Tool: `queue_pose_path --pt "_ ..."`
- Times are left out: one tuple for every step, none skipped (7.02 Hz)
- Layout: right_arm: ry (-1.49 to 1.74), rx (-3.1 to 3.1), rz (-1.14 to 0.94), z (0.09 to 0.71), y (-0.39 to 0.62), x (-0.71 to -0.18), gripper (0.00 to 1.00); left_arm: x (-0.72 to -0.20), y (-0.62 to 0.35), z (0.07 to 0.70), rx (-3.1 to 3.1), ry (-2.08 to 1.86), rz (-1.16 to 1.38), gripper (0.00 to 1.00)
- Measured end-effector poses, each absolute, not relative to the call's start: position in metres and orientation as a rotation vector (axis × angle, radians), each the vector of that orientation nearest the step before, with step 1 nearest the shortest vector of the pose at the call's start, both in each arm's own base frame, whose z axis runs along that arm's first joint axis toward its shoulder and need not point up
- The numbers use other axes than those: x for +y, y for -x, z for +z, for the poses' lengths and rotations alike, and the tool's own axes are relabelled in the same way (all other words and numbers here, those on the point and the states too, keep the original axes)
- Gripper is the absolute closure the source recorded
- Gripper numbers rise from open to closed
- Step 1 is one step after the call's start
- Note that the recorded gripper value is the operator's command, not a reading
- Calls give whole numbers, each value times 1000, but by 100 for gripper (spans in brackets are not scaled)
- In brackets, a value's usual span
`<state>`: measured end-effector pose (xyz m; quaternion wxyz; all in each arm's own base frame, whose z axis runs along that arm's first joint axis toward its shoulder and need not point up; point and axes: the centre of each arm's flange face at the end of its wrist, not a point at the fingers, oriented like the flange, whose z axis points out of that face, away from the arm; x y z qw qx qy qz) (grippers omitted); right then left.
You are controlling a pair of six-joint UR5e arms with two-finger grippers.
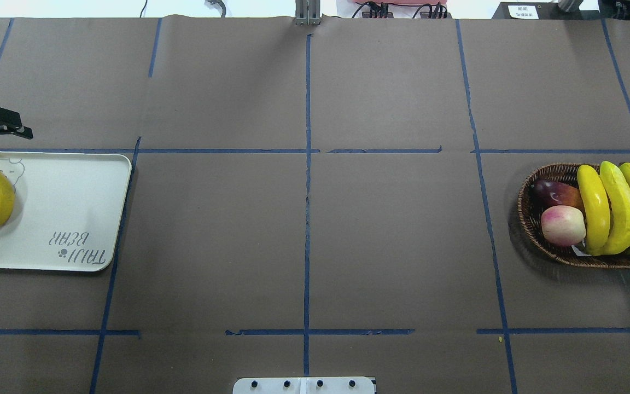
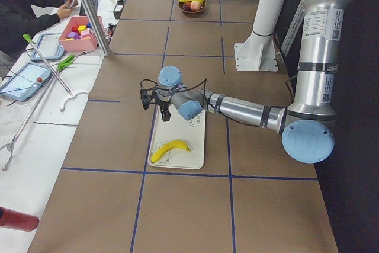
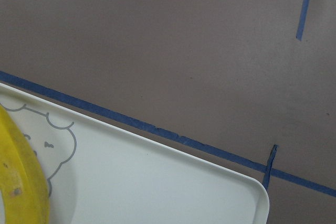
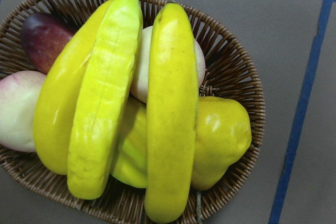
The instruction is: Transfer all bananas from basket to plate
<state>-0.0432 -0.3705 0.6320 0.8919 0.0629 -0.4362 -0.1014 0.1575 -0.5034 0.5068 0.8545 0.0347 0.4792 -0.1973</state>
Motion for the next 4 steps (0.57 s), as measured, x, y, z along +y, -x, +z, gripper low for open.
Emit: queue_pose_path --pt "-119 -904 -220 637 48 -372 1 -503 -158 507 1007 -73 -415 0" --pt "-113 -905 -235 637 56 -375 1 -503 -158 508 1006 -72 -416 0" --pt "-111 -907 -252 635 64 -382 1 -503 -158 508 1006 -72 -416 0" --pt "-106 -908 -263 638 72 -390 1 -503 -157 508 1005 -72 -416 0"
